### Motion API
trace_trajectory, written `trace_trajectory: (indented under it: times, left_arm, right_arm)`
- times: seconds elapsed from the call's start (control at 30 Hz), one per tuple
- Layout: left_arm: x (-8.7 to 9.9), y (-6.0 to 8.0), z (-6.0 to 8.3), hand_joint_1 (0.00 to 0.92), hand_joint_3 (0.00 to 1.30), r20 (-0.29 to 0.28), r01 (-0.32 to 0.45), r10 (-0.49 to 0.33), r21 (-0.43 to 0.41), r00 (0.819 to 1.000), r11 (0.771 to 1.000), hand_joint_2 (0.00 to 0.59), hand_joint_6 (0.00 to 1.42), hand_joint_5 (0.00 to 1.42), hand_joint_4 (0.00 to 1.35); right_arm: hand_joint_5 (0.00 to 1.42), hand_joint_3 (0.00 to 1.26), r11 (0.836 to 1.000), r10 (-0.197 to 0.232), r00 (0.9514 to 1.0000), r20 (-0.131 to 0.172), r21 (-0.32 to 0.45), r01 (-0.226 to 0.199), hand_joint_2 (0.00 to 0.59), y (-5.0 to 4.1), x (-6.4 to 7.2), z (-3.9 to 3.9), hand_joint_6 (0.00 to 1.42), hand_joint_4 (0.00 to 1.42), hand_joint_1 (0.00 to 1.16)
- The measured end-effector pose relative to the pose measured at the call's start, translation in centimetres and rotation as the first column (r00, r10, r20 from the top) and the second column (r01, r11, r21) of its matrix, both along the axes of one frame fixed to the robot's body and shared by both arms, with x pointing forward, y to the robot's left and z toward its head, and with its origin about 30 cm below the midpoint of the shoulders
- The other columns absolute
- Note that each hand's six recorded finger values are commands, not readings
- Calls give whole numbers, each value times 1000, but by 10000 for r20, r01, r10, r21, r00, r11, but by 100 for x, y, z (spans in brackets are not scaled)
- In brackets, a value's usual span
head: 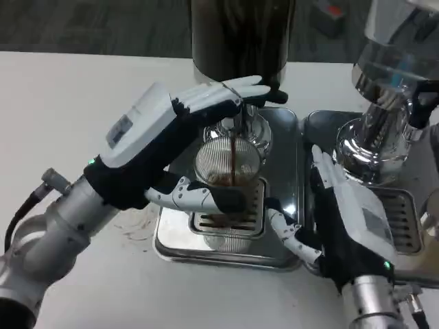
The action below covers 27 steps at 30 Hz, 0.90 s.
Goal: Grasp the cup under the faucet to collect the drink, then remove the cup.
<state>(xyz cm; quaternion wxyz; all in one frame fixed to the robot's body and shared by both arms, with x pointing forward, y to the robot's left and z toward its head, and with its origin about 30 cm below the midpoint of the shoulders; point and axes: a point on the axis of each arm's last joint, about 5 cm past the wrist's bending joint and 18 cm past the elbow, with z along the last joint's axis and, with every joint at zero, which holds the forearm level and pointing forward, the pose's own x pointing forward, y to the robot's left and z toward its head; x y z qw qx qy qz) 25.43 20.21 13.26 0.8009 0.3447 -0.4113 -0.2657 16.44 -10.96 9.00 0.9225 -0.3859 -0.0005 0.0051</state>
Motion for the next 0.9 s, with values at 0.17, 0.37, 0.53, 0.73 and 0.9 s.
trace_trajectory:
  times: [0.17,0.37,0.53,0.73,0.9]
  left_arm:
    - [0,0,-1,0,281,4,-5,5,-15,10000,10000,99,312,376,191]
    - [-1,-2,-2,0,287,10,-11,11,-37,10000,10000,100,312,377,191]
    - [-1,0,-1,0,290,9,-16,16,-36,10000,10000,104,312,377,191]
    - [-1,1,0,0,297,9,-20,20,-38,10000,10000,107,312,384,191]
    - [-1,2,1,0,302,13,-24,24,-44,10000,10000,112,322,387,202]
  right_arm:
    - [0,0,9942,558,9984,129,910,-568,283,-37,57,17,49,0,608]
    - [0,0,9720,1053,9942,-231,2135,-980,254,-69,108,-33,34,0,693]
    - [0,0,9557,1313,9904,-427,2711,-1150,253,-84,158,-63,27,0,699]
    - [0,0,9376,1782,9830,-435,3105,-1562,249,-43,240,-78,21,0,703]
    - [0,0,9285,1929,9802,-442,3312,-1678,247,-24,260,-91,13,0,705]
